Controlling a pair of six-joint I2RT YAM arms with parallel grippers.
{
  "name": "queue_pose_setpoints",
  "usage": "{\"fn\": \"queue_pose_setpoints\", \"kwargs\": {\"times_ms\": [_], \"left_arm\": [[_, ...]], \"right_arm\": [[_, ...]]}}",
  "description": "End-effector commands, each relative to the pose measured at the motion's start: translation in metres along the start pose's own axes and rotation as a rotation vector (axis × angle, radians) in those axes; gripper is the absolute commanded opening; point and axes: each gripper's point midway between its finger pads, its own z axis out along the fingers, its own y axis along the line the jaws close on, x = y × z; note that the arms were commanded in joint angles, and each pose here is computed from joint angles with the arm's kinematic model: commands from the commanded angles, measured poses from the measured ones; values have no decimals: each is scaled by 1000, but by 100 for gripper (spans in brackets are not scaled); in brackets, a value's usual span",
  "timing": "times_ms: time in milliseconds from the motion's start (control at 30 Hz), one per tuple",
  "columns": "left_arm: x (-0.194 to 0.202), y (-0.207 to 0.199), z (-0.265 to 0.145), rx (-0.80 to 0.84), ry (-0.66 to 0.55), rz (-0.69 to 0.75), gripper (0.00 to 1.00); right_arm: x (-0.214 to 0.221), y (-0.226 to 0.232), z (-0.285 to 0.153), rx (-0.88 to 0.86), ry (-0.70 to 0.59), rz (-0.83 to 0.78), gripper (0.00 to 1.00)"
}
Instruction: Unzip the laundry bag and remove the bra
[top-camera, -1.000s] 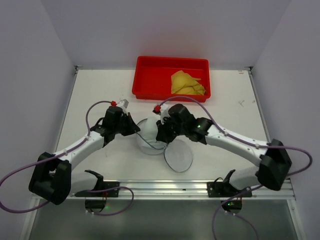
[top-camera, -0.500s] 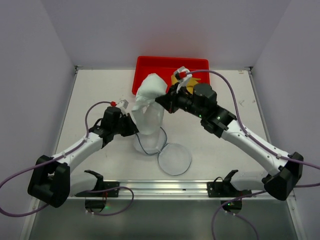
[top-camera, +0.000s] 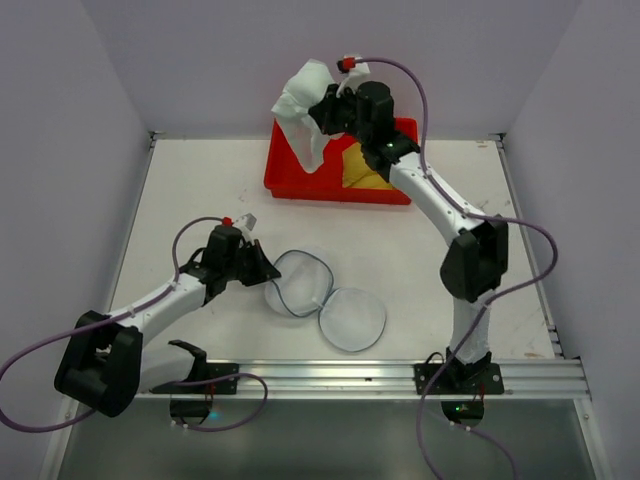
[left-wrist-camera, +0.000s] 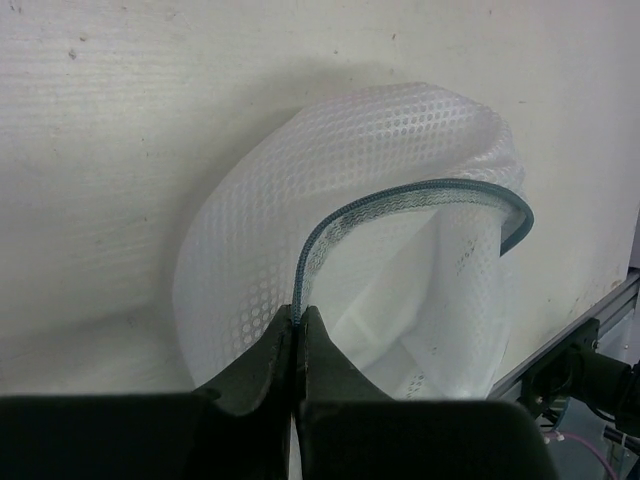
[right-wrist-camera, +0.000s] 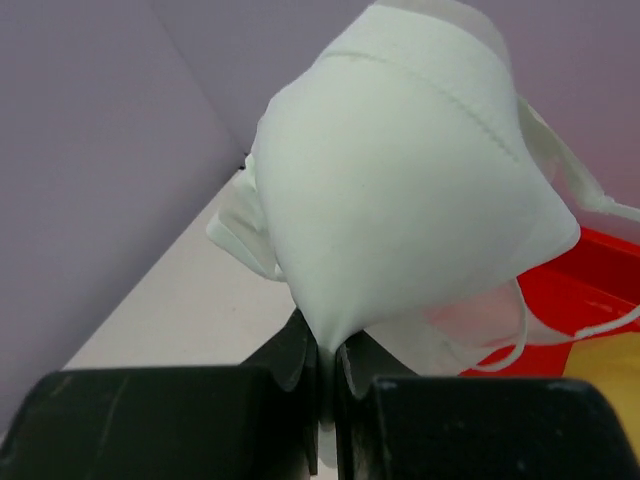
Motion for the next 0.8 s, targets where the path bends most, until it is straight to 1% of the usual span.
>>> {"fn": "queue_pose_setpoints", "kwargs": {"times_ms": [0,33,100,133,200,267,333,400,433,467,500,533,567,600,633,667,700,733,767], "left_arm": [[-17,-22,-6,69,-50,19,0],[-19,-22,-6,64,-54,25,0],[-21,-24,-7,60,-54,30,0],[-23,-24,-7,58,-57,35,0],[-23,-24,-7,55,-58,36,0],[-23,-23,-6,52,-57,35,0],[-22,-22,-6,51,-58,36,0],[-23,-22,-5,51,-58,38,0],[-23,-22,-5,49,-57,37,0],[-23,-22,-5,51,-56,40,0],[-25,-24,-5,55,-60,44,0],[-26,-23,-5,48,-64,45,0],[-26,-23,-5,45,-63,46,0],[-29,-23,-5,41,-69,50,0],[-30,-22,-4,35,-68,55,0],[-31,-22,-4,33,-70,54,0],[-31,-22,-3,30,-70,53,0],[-32,-21,-2,23,-72,50,0],[-33,-20,-2,19,-73,49,0]], "right_arm": [[10,-28,38,18,30,-26,0],[53,-45,57,39,123,-4,0],[65,-57,71,39,141,21,2],[92,-69,80,54,184,55,4],[113,-85,83,78,222,92,5],[140,-99,84,104,272,131,11],[160,-105,80,124,328,170,20],[168,-111,75,144,362,185,34],[172,-113,70,154,385,193,49],[171,-115,66,163,393,198,58],[153,-111,59,163,376,193,66],[146,-109,52,168,382,184,79],[140,-107,46,171,383,174,83],[108,-97,35,161,340,153,87],[97,-93,25,168,335,140,95],[92,-93,15,188,336,131,97],[60,-82,-3,185,292,114,99],[51,-80,-14,199,282,106,99],[58,-82,-27,228,306,108,99]]}}
